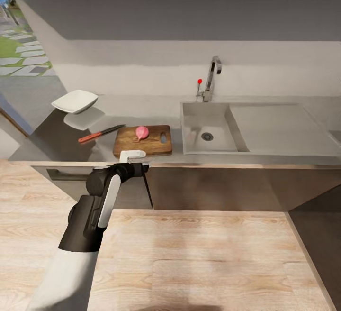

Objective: In the kitchen, take the Vidalia onion out of the sink, dice it on the chopping board with the paring knife, put the diced onion into the bowl on the countertop, then place both the paring knife and the chopping board into the sink.

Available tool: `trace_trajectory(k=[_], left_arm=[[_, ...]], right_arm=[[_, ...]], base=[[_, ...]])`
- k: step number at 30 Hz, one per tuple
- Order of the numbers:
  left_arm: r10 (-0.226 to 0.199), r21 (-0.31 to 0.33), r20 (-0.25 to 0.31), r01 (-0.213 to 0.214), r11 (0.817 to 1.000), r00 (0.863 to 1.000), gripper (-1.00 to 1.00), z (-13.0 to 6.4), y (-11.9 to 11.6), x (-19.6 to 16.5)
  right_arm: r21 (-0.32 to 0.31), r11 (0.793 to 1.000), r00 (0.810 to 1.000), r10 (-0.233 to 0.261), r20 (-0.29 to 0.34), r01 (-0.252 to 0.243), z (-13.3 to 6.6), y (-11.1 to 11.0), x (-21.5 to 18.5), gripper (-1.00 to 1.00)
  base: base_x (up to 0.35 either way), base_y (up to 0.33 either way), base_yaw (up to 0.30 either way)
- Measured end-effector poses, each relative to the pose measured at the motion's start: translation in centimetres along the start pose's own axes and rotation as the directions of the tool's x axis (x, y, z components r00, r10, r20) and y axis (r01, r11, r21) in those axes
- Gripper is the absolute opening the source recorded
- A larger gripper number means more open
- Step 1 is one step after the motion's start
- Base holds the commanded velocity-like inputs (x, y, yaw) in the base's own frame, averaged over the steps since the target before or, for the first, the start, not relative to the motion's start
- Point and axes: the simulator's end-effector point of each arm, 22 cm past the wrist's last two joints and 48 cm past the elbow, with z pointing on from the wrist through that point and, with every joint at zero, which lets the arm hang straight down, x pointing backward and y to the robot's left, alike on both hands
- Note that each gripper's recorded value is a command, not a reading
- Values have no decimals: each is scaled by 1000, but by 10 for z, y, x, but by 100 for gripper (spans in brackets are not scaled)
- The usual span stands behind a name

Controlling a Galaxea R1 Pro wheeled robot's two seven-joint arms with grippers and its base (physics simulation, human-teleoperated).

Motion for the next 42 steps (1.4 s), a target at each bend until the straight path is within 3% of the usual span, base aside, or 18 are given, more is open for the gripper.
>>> trace_trajectory(k=[3,8,13,19,23,34,42], left_arm=[[0,0,-8,0,1000,1000,100,0,0,6],[-16,4,-54,16,1000,998,100,0,1,48],[-53,44,12,53,998,999,100,0,-7,81],[-54,30,2,54,998,999,100,-7,6,145],[-69,13,28,69,998,997,100,-16,14,179],[-48,-33,70,50,998,996,100,-70,49,296],[-20,-102,35,24,995,999,100,-108,84,429]], right_arm=[[0,1000,1000,0,0,0,0,0,0,100],[1,1000,1000,1,0,-1,0,0,0,100],[2,1000,1000,0,0,0,0,-1,0,100],[2,1000,1000,-1,1,1,0,-1,0,100],[3,1000,1000,-1,1,1,0,-2,0,100],[5,1000,1000,0,1,0,0,-3,-1,100],[7,1000,1000,1,3,-1,0,-4,-1,100]], base=[[-6,0,0],[0,0,0],[0,0,0],[0,0,0],[0,0,0],[0,0,0],[0,0,0]])
